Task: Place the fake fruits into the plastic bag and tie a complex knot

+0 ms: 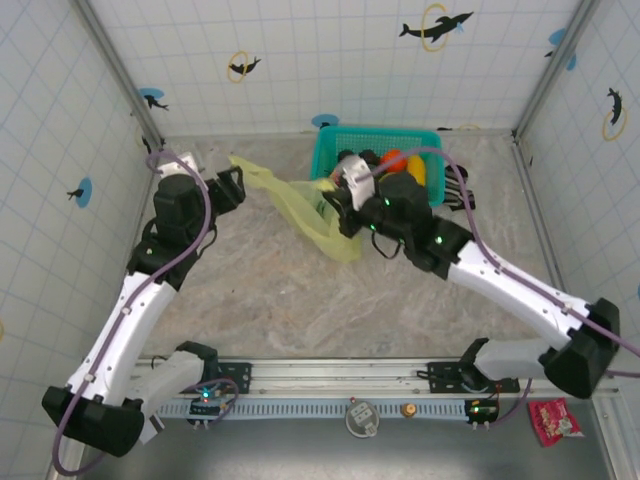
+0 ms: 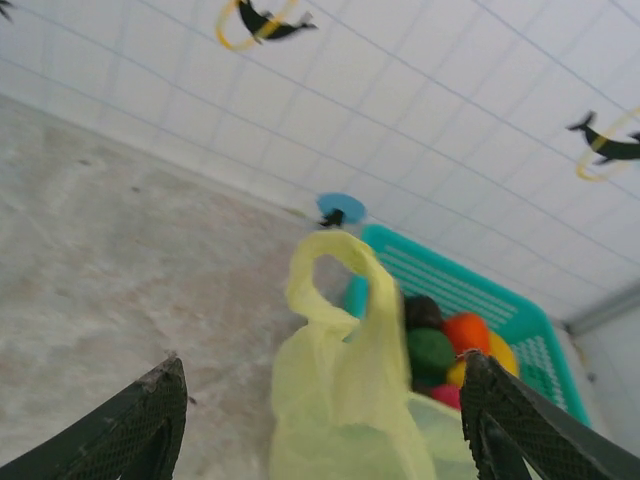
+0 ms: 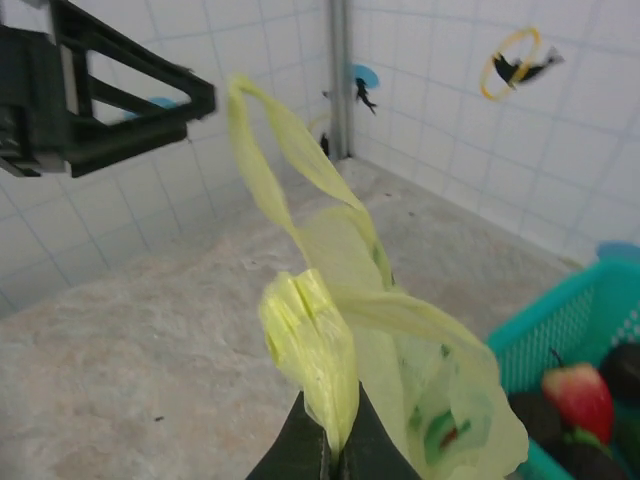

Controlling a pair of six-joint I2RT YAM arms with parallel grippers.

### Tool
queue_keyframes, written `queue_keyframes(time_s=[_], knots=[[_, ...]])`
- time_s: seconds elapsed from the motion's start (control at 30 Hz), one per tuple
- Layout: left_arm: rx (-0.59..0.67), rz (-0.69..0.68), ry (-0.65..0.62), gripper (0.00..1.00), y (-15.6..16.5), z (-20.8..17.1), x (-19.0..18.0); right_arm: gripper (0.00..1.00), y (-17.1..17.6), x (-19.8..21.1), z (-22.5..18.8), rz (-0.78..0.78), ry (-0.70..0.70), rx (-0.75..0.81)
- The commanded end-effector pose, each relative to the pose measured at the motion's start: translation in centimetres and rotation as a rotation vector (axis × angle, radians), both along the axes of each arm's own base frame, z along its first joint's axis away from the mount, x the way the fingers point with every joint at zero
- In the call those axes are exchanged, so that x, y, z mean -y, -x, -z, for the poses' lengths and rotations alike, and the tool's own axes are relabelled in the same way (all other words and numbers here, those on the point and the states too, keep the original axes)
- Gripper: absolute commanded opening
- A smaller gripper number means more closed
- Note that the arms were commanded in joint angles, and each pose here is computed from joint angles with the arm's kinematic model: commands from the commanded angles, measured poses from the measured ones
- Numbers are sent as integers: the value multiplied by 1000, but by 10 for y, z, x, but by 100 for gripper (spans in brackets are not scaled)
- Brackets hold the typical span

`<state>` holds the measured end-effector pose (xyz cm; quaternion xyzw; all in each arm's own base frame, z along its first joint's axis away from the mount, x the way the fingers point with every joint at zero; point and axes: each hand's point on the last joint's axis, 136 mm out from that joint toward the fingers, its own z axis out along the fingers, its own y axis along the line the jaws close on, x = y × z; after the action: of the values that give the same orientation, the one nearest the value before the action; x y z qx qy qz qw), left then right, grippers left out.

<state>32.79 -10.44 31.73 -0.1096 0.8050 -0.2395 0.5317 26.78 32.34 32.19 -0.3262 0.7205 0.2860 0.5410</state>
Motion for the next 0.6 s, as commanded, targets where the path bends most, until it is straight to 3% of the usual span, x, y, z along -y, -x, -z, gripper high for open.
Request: queue_keyframes(time_s=[0.0, 0.1, 0.23, 0.43, 0.57], knots=[[-97, 202, 153, 73, 17, 39, 39, 0, -2, 28, -40, 125, -267, 101], [-115, 328, 245, 74, 28, 42, 61, 0, 1, 39, -29, 159, -288, 73], [-111, 385, 269, 77, 30, 32, 73, 0, 7, 46, -24, 165, -315, 63], [-175, 248, 200, 80, 11, 55, 58, 0, 12, 40, -22, 133, -329, 47], [-168, 256, 241, 80, 3, 46, 64, 0, 13, 35, -18, 125, -325, 37]])
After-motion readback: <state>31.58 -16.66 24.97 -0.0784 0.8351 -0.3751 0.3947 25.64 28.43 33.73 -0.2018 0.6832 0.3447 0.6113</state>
